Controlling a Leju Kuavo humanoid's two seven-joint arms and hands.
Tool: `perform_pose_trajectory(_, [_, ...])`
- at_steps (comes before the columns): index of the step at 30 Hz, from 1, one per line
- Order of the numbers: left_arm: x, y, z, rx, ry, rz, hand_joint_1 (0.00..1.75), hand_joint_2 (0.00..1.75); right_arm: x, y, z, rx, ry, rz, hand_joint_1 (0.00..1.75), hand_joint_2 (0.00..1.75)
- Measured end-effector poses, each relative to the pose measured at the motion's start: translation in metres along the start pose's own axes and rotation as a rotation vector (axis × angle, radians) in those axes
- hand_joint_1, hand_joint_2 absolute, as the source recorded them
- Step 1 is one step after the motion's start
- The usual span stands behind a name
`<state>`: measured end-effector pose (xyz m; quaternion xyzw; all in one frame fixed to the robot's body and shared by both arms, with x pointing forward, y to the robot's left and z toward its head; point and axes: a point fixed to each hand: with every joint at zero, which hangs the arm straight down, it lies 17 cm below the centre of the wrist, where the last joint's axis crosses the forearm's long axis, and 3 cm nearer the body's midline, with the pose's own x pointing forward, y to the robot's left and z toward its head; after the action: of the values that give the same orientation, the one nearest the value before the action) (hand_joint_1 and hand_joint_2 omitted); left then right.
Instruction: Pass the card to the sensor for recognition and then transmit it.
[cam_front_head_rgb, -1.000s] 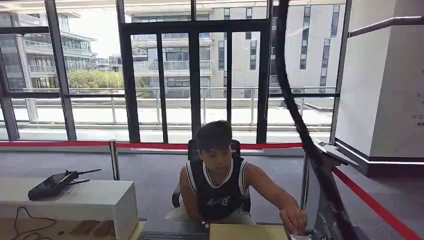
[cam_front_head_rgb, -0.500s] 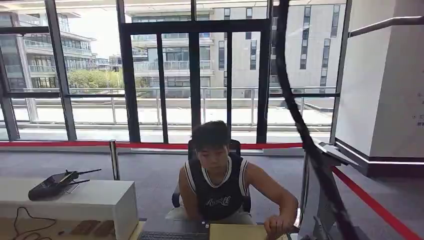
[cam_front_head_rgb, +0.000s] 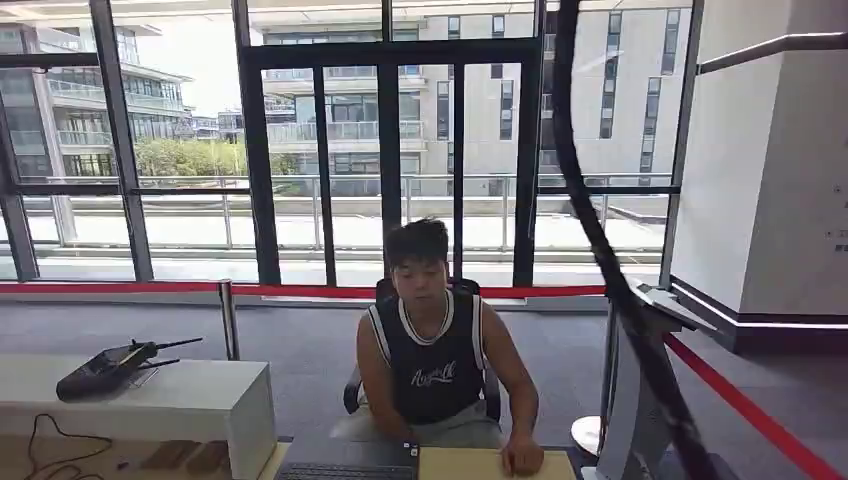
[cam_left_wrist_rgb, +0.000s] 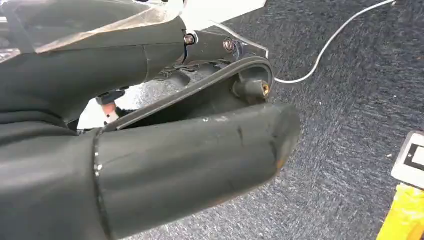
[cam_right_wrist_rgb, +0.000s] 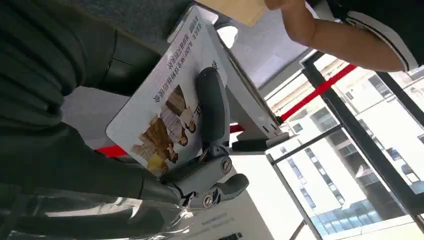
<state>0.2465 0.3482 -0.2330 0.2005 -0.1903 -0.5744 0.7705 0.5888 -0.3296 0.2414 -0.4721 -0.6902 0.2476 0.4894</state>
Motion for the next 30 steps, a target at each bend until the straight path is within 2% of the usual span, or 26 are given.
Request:
perform_pose_trajectory(6, [-0.005,0.003,0.000,0.004,0.019,0.031,0.00,0.00,-0.030,0.016,0.007,0.062,0.063,0.028,1.75,1.75])
perform_pose_trajectory(16, [-0.010,0.005,-0.001,0.015,0.036,0.052,0.00,0.00,-0.079,0.049,0.037,0.156,0.156,0.065,1.75,1.75])
perform_pose_trajectory(30, [-0.012,0.006,-0.001,0.015,0.045,0.071,0.00,0.00,-0.118,0.080,0.077,0.254,0.235,0.104,1.75,1.75])
